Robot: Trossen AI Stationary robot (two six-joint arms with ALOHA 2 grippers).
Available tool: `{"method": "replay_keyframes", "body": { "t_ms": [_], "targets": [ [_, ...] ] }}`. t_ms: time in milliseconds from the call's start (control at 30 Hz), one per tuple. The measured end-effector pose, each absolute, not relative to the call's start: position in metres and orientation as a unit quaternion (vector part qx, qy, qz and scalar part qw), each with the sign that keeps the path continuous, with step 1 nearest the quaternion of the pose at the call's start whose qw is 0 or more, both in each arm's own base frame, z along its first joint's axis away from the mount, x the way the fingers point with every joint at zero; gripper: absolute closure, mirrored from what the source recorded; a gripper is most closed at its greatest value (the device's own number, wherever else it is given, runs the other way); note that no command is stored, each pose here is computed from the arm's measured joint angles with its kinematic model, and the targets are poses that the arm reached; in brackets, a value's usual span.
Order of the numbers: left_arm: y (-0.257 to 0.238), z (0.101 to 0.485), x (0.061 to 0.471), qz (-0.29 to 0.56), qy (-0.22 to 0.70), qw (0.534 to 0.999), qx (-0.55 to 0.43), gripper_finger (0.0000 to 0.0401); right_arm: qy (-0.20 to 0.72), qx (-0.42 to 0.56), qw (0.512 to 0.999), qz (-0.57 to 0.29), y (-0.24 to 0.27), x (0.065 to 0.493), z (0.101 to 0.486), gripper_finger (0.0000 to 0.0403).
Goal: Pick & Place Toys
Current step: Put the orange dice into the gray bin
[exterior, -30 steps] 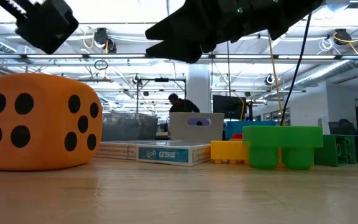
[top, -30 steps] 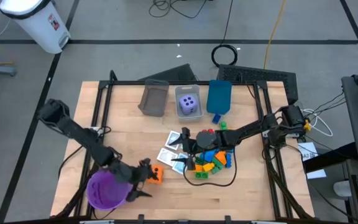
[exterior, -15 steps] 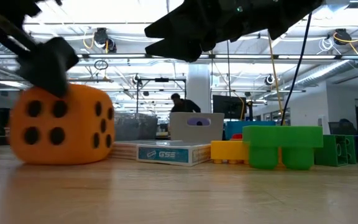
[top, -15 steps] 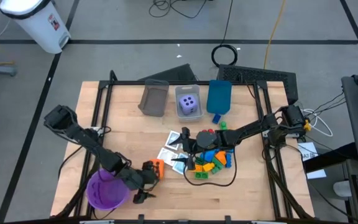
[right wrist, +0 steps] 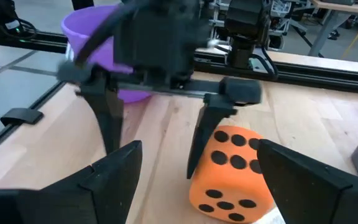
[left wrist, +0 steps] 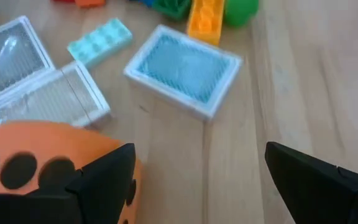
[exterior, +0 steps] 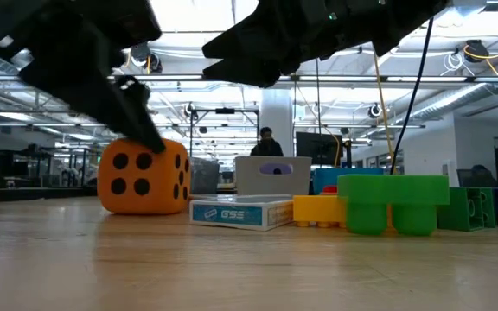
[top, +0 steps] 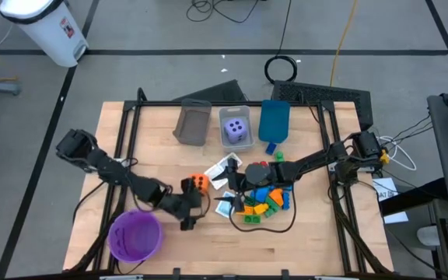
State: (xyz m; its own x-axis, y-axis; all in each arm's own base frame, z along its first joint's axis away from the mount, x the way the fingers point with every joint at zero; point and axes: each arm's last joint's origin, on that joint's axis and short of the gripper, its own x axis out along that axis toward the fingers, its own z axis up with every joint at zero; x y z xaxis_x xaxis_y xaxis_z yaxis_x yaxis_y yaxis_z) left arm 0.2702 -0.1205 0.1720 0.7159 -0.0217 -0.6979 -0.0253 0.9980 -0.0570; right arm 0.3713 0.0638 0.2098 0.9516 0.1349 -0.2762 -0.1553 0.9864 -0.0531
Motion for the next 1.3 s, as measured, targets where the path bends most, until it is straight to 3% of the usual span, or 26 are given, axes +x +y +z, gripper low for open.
{"method": "replay_keyframes", "body": {
  "t_ms": [167, 333, 600, 800, 1000, 1300],
  "targets": [
    [-0.103, 0.198, 0.269, -0.023, 0.352, 0.933, -0.072, 0.0034, 0.151, -0.038, 0.985, 0.069, 0.060, 0.371, 0.207, 0.0090],
    [-0.091, 0.217, 0.247, 0.007, 0.362, 0.931, -0.044, 0.0034, 0.167, -0.052, 0.983, 0.058, 0.059, 0.370, 0.204, 0.0090],
    [-0.074, 0.186, 0.220, 0.054, 0.396, 0.915, -0.060, 0.0034, 0.204, -0.020, 0.979, 0.023, 0.056, 0.374, 0.184, 0.0089],
    [-0.073, 0.166, 0.210, 0.057, 0.354, 0.932, -0.058, 0.0034, 0.239, -0.042, 0.970, -0.011, 0.046, 0.383, 0.150, 0.0075],
    [-0.072, 0.168, 0.202, 0.066, 0.339, 0.937, -0.057, 0.0034, 0.235, 0.005, 0.971, -0.035, 0.033, 0.389, 0.135, 0.0065],
    [-0.069, 0.187, 0.193, 0.057, 0.302, 0.949, -0.073, 0.0034, 0.201, 0.027, 0.979, 0.006, 0.030, 0.396, 0.129, 0.0064]
  ]
}}
